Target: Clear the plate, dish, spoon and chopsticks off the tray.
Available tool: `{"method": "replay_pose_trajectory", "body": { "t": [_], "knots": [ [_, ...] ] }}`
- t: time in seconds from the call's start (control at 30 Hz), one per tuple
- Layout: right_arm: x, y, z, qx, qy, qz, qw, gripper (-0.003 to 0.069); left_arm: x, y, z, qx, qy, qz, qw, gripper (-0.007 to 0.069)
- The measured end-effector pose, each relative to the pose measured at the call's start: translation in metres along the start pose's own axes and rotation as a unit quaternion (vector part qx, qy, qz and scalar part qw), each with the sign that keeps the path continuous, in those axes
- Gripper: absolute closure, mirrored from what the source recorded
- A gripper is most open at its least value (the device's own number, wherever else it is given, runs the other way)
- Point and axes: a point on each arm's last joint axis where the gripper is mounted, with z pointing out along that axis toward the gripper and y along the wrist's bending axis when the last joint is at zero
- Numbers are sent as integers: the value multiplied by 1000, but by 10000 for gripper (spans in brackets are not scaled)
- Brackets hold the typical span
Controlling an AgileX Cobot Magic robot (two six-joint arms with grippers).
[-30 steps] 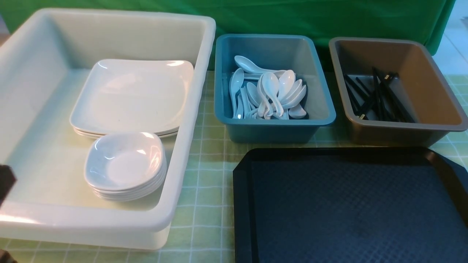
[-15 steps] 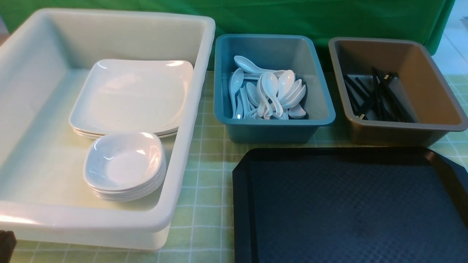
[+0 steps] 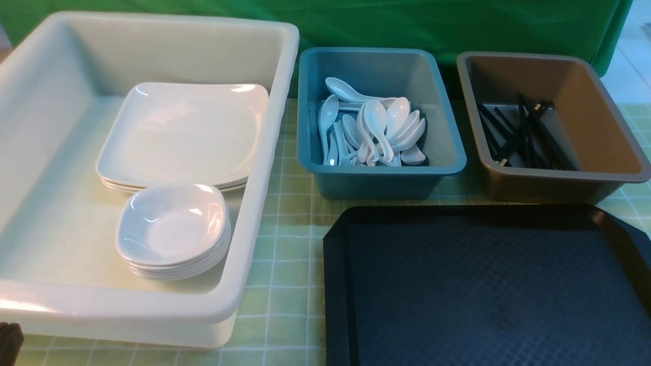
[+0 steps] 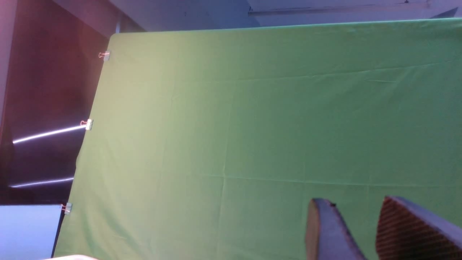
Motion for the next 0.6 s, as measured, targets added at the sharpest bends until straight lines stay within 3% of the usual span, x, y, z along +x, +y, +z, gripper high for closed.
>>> {"method": "replay_pose_trajectory", "body": {
  "t": [0.3,0.6],
  "knots": [
    [0,0,0,0,1,0,1000,427,0,0,0,0,0,1,1000,643],
    [26,-5,6,28,111,13,993,420,0,0,0,0,0,7,1000,642]
  ]
}}
